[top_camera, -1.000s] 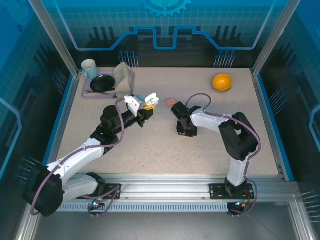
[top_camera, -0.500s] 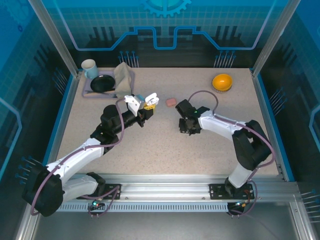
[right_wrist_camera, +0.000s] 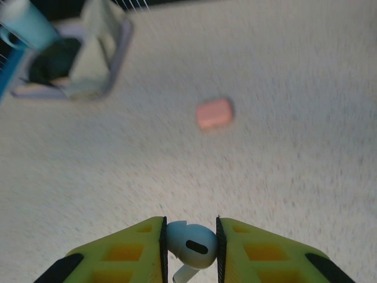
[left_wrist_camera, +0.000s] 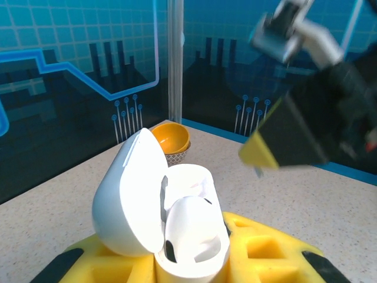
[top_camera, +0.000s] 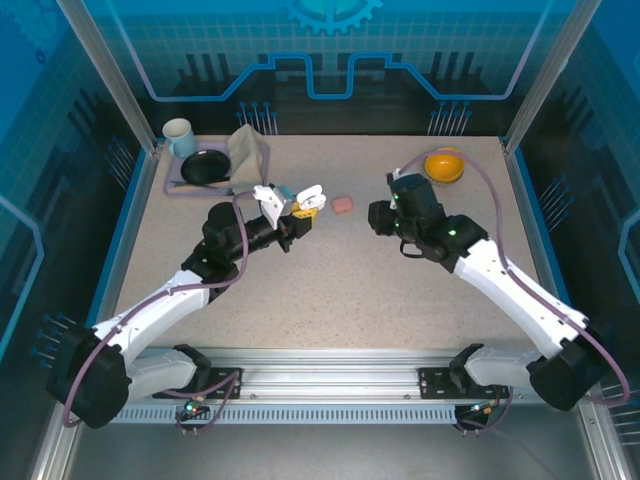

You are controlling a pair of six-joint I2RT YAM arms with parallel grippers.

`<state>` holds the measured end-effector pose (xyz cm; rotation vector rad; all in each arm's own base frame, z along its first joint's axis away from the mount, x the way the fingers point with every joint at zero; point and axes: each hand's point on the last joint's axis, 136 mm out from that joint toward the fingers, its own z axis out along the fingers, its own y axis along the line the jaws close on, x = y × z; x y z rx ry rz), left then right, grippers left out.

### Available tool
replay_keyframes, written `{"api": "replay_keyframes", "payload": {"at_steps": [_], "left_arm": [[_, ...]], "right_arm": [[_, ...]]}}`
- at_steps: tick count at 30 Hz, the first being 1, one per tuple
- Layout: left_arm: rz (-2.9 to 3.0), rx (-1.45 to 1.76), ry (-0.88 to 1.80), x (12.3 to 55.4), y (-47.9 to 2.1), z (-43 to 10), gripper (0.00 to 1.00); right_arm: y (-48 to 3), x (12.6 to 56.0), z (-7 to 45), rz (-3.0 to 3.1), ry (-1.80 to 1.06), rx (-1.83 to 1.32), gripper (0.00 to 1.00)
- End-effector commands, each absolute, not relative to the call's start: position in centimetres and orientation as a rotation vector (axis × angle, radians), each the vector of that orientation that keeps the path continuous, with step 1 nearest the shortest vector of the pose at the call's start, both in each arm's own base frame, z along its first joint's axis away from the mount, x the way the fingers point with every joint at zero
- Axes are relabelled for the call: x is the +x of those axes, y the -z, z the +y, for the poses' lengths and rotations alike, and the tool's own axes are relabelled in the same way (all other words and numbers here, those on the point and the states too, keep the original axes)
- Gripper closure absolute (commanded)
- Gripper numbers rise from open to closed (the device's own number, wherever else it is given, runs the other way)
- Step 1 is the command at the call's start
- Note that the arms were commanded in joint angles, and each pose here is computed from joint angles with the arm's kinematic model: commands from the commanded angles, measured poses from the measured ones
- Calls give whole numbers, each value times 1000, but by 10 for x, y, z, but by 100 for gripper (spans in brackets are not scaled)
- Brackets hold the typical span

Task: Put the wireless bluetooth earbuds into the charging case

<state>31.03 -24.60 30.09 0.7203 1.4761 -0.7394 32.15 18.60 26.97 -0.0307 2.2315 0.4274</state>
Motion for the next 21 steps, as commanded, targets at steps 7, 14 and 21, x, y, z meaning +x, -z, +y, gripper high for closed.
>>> {"api": "replay_keyframes", "payload": {"at_steps": [7,14,21], "left_arm": [[1432,805,883,306,-325,-267,100],[1427,838,935,309,-338,-279,100],[1421,852,996,311,-349,-288,100]], "right_arm": [[-393,320,192,1897,-536,-154,72],[-416,320,212,1819,-607,-259,72],[-417,317,229,1804,-660,-334,72]]}}
